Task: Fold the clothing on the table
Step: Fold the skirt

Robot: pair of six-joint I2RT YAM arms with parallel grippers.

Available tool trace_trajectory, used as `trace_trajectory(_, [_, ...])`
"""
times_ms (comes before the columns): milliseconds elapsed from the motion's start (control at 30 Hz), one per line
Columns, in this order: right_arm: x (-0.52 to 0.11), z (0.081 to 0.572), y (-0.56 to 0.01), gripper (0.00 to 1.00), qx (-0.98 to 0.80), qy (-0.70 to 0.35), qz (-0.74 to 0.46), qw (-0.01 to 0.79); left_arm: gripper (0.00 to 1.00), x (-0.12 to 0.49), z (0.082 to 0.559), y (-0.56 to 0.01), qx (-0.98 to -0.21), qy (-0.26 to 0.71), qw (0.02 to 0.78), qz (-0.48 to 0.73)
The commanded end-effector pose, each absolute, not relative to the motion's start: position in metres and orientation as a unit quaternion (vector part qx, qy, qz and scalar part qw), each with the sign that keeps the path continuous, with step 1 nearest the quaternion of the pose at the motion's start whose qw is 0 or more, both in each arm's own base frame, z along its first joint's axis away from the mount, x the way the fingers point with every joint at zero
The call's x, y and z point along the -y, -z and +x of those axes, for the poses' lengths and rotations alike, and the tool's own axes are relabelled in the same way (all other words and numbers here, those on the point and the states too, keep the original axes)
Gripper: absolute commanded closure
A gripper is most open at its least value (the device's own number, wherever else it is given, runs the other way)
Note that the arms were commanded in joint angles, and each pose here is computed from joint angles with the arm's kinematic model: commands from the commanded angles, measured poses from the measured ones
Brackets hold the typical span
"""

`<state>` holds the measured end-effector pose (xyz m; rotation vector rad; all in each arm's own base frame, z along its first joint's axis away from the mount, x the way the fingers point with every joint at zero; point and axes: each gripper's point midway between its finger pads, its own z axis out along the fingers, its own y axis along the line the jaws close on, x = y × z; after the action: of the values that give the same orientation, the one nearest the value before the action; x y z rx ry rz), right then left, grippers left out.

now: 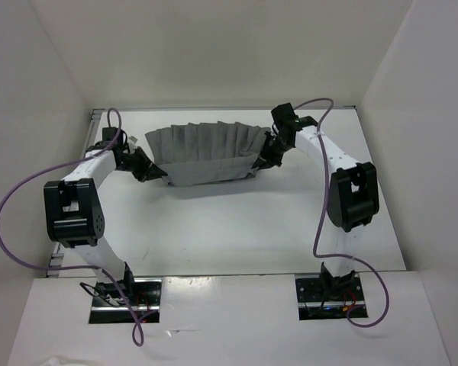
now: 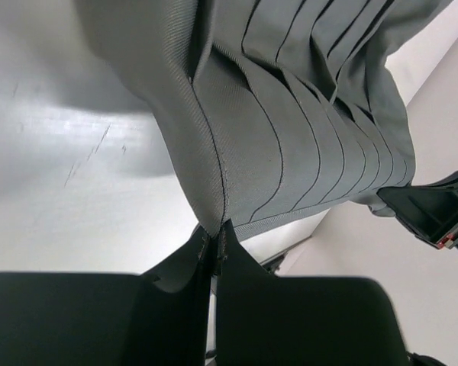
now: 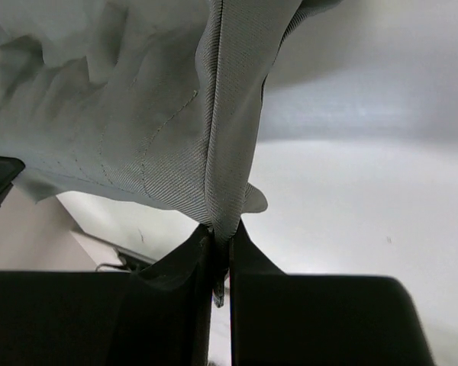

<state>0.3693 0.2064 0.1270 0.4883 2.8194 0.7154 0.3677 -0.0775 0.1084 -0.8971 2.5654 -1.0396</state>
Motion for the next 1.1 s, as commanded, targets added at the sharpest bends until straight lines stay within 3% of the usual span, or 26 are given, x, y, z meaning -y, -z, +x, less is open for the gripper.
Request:
trace_trajectory(0, [-0.192,0.413,-0.140,1.00,-0.947,-0.230,0.160,0.159,1.00,0.058,0.407,-0.129,-0.868,0.347,0.180,-0.305])
trace_trajectory(100, [-0.189,0.404,-0.146,1.00,-0.948,-0.226,0.162,0.152,1.00,0.061,0.404,-0.139,-0.868,0.356,0.181,-0.295])
trace_trajectory(300, [-0.182,0.314,-0.149,1.00,-0.953,-0.235,0.168,0.096,1.00,0.081,0.325,-0.164,-0.864,0.378,0.167,-0.287])
trace_trajectory(433, [-0.177,0.300,-0.176,1.00,-0.946,-0.243,0.182,0.113,1.00,0.084,0.291,-0.167,-0.862,0.371,0.164,-0.303])
trace_trajectory(667, [-0.188,0.365,-0.191,1.00,-0.936,-0.257,0.170,0.171,1.00,0.062,0.339,-0.138,-0.870,0.338,0.165,-0.320])
trace_trajectory(900, [-0.198,0.408,-0.118,1.00,-0.951,-0.227,0.161,0.132,1.00,0.048,0.386,-0.097,-0.876,0.315,0.139,-0.338])
trace_trajectory(1067, [-0.204,0.447,-0.111,1.00,-0.948,-0.233,0.152,0.153,1.00,0.049,0.384,-0.091,-0.876,0.314,0.134,-0.340])
